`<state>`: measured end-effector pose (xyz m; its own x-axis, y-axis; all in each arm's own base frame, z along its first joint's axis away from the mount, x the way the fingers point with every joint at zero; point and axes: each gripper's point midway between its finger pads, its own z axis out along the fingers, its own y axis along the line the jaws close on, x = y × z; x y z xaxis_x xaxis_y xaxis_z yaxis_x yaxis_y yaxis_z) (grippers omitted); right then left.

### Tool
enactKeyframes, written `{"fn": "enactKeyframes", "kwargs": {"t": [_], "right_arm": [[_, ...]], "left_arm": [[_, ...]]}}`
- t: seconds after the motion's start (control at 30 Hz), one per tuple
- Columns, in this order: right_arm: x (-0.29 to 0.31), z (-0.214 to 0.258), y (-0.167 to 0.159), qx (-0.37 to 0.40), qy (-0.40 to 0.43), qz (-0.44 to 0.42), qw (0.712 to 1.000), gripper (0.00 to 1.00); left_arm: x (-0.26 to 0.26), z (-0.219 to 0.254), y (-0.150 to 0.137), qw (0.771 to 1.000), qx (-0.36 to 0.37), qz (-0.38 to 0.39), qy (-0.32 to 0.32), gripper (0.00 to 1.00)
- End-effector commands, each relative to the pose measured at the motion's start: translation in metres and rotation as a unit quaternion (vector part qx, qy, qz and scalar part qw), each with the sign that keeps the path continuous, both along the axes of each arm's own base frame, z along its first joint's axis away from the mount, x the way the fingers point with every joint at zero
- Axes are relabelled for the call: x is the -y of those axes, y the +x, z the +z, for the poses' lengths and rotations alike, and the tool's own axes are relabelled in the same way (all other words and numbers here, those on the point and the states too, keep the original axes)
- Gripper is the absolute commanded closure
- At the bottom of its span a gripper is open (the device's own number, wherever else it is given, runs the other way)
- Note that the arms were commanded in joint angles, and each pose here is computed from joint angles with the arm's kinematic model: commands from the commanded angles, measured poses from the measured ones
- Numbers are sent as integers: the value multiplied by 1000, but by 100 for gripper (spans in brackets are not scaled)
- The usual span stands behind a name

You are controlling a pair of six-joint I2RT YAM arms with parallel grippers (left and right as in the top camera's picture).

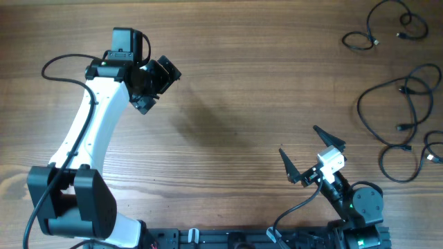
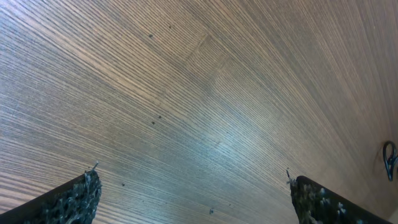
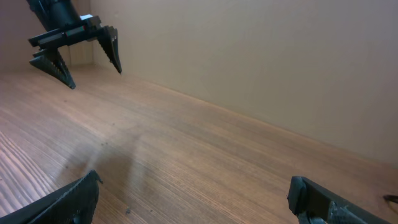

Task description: Untangle cables

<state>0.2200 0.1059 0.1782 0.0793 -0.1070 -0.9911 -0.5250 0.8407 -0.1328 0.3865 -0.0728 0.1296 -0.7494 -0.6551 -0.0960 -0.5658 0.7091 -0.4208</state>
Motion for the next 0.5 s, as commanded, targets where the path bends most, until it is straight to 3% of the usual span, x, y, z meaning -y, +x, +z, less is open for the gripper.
{"fn": "enactKeyframes", "kwargs": {"t": [0.0, 0.47], "right_arm": [[0, 3, -1, 9, 1, -1, 1000, 0], [0, 3, -1, 9, 1, -1, 1000, 0]], "left_arm": [[0, -3, 0, 1000, 0, -9, 8, 0], [-10, -4, 3, 999, 4, 2, 37, 0]]}}
